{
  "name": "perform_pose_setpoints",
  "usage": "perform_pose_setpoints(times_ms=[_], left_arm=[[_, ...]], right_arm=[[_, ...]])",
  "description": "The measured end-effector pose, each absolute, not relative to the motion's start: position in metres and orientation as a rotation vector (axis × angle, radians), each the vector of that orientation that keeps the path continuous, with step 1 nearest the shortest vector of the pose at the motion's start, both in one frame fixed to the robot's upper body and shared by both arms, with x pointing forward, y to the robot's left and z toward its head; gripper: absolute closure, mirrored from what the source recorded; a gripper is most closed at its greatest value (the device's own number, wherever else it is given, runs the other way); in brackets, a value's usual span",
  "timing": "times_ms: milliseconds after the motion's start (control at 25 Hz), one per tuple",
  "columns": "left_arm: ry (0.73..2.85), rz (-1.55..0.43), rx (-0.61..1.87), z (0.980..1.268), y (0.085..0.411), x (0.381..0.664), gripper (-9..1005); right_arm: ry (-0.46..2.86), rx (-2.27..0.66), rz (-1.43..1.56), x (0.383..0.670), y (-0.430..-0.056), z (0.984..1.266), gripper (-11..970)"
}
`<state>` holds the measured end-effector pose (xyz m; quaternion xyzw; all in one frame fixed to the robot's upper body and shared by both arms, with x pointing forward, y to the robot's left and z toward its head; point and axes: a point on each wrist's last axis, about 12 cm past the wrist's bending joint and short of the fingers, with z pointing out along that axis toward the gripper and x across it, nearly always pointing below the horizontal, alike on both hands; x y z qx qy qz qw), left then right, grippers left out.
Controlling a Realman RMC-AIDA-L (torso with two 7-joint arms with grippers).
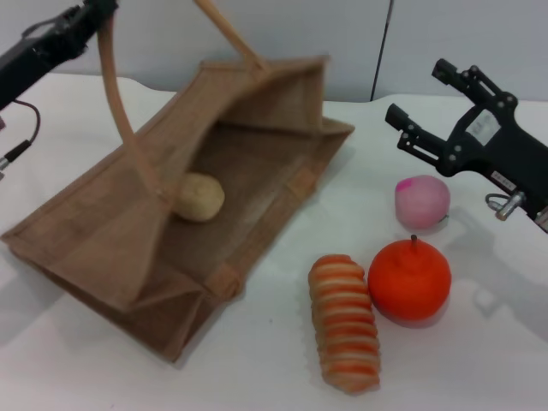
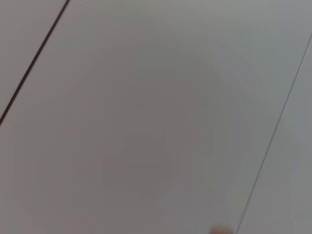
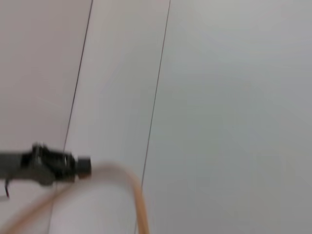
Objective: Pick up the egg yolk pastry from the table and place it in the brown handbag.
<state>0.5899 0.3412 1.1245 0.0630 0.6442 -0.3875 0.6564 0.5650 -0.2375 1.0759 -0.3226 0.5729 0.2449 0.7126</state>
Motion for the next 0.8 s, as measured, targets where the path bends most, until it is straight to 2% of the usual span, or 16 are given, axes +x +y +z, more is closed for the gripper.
perform_pose_setpoints(times_ms=[80, 520, 720, 800], left_arm=[[1.466, -0.827, 0.158, 1.119, 0.338, 0.591, 850], [1.428, -0.504, 0.159, 1.091, 0.322, 0.586, 612], [1.33, -0.358, 0.126, 1.082, 0.327, 0.567, 400], [1.292, -0.325, 0.112, 1.082, 0.328, 0.562, 383]], right_arm=[[1.226, -0.709, 0.566, 0.561, -0.237, 1.08, 96], [1.208, -0.568, 0.513, 0.552, -0.258, 1.079, 99], [1.197, -0.452, 0.459, 0.547, -0.273, 1.079, 101], [1.187, -0.389, 0.427, 0.542, -0.283, 1.078, 101]])
